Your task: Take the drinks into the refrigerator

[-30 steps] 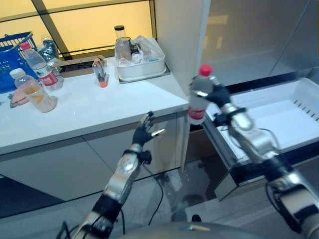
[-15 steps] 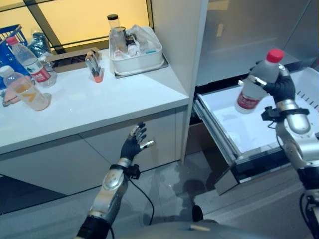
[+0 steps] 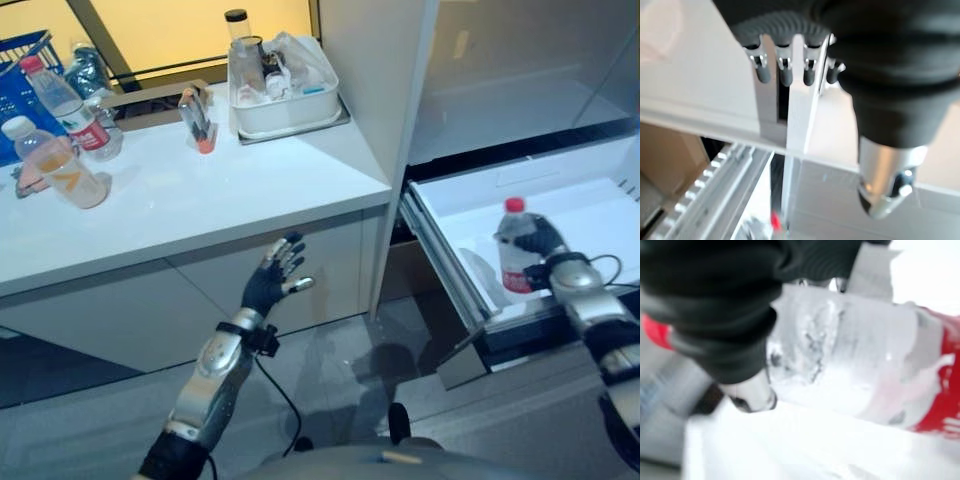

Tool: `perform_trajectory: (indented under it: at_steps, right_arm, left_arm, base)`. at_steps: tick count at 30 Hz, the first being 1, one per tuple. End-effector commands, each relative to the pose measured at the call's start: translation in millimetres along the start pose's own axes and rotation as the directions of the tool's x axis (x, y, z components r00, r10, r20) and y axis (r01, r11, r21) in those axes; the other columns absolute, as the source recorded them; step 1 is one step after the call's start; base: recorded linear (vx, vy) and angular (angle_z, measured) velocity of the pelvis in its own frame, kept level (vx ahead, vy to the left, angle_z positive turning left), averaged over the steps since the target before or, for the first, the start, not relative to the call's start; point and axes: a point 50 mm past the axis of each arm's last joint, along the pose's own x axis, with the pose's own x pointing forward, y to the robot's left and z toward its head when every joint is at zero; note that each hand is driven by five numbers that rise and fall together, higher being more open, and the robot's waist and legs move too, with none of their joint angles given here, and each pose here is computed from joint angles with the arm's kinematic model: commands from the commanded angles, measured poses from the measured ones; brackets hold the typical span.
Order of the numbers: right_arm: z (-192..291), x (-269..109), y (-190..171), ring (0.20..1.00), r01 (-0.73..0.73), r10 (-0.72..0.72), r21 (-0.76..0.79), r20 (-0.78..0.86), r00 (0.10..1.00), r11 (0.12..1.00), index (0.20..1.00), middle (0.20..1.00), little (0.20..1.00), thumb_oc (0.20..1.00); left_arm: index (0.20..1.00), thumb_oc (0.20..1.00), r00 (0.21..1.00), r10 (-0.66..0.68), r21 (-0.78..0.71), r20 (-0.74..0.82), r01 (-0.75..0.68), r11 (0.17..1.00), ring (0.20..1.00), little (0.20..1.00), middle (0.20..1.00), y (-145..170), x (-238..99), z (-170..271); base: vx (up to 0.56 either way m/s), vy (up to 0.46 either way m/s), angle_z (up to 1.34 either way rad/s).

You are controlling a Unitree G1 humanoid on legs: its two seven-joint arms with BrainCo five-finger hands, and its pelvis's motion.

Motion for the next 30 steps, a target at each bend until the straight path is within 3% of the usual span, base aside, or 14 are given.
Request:
perform_trajectory:
  at_steps: [1,4,5,6,8,9,10,11,12,17,22,23,24,30]
  right_arm:
    - [53.1,13.1,-10.0,0.2,0.049,-0.02,-0.242,0.122,0.992,0.969,0.2,0.2,0.2,0.2]
    - [57.3,17.3,3.2,0.2,0.016,0.027,-0.46,0.088,0.996,0.888,0.2,0.2,0.2,0.2]
    - [58.0,17.5,3.3,0.2,0.017,0.028,-0.461,0.089,0.996,0.887,0.2,0.2,0.2,0.2]
    - [60.9,18.7,12.9,0.2,-0.01,0.069,-0.615,0.073,0.995,0.789,0.2,0.2,0.2,0.2]
    - [59.4,19.0,16.5,0.2,-0.024,0.083,-0.672,0.055,0.995,0.74,0.2,0.2,0.2,0.2]
    - [52.2,18.8,29.4,0.2,-0.083,0.13,-0.823,-0.011,0.991,0.562,0.2,0.2,0.2,0.2]
    - [49.7,18.5,36.5,0.2,-0.11,0.15,-0.864,-0.04,0.988,0.491,0.2,0.2,0.2,0.2]
    - [50.1,18.6,36.8,0.2,-0.109,0.151,-0.865,-0.039,0.988,0.49,0.2,0.2,0.2,0.2]
    - [53.0,17.3,57.8,0.2,-0.153,0.215,-0.915,-0.075,0.974,0.374,0.2,0.2,0.2,0.2]
    - [71.9,13.2,90.7,0.2,-0.115,0.29,-0.907,0.008,0.957,0.406,0.2,0.2,0.2,0.2]
    - [59.4,6.9,117.4,0.2,-0.188,0.337,-0.907,-0.056,0.94,0.376,0.2,0.2,0.2,0.2]
    - [58.3,4.3,127.5,0.645,-0.216,0.351,-0.888,-0.066,0.934,0.407,0.645,0.645,0.645,0.645]
    - [60.6,3.3,132.0,1.0,-0.219,0.356,-0.872,-0.056,0.933,0.438,1.0,1.0,1.0,1.0]
    - [57.8,-1.1,141.6,1.0,-0.259,0.35,-0.643,0.015,0.937,0.72,1.0,1.0,1.0,1.0]
  left_arm:
    - [1.0,1.0,0.986,-0.095,0.037,0.138,0.091,0.995,1.0,1.0,1.0,-8.8,9.8,30.7]
    - [1.0,1.0,0.978,-0.128,0.038,0.166,0.123,0.992,1.0,1.0,1.0,-14.3,13.0,37.7]
    - [1.0,1.0,0.978,-0.127,0.038,0.167,0.122,0.992,1.0,1.0,1.0,-14.1,13.0,38.0]
    - [1.0,1.0,0.971,-0.144,0.051,0.191,0.137,0.989,1.0,1.0,1.0,-16.3,14.3,44.2]
    - [1.0,1.0,0.969,-0.147,0.053,0.198,0.14,0.989,1.0,1.0,1.0,-16.9,14.5,46.1]
    - [1.0,1.0,0.963,-0.158,0.063,0.217,0.148,0.987,1.0,1.0,1.0,-18.1,15.2,51.4]
    - [1.0,1.0,0.96,-0.163,0.067,0.227,0.152,0.986,1.0,1.0,1.0,-18.9,15.6,53.9]
    - [1.0,1.0,0.96,-0.162,0.067,0.227,0.151,0.986,1.0,1.0,1.0,-18.7,15.5,54.0]
    - [1.0,1.0,0.955,-0.167,0.074,0.245,0.154,0.985,1.0,1.0,1.0,-20.0,17.2,58.0]
    - [1.0,1.0,0.95,-0.153,0.072,0.272,0.139,0.988,1.0,1.0,1.0,-21.9,21.1,62.4]
    - [1.0,1.0,0.94,-0.163,0.06,0.299,0.151,0.987,1.0,1.0,1.0,-25.9,23.2,67.6]
    - [1.0,1.0,0.936,-0.161,0.05,0.313,0.153,0.987,1.0,1.0,1.0,-27.5,24.3,69.6]
    - [1.0,1.0,0.936,-0.159,0.051,0.313,0.15,0.987,1.0,1.0,1.0,-27.0,25.0,69.8]
    - [1.0,1.0,0.937,-0.128,0.05,0.325,0.118,0.992,1.0,1.0,1.0,-23.3,26.9,71.1]
  base:
    - [-0.11,-0.007,0.11]
    - [-0.08,-0.007,0.12]
    - [-0.09,0.0,0.11]
    - [-0.06,0.003,0.09]
    - [-0.06,-0.009,0.08]
    - [-0.05,-0.017,0.13]
    - [-0.02,-0.012,0.11]
    - [-0.03,0.0,0.12]
    - [-0.02,0.003,0.12]
    - [-0.04,0.006,0.07]
    - [-0.02,0.001,0.1]
    - [0.0,0.01,0.2]
    - [0.0,0.012,0.16]
    - [0.0,0.002,0.01]
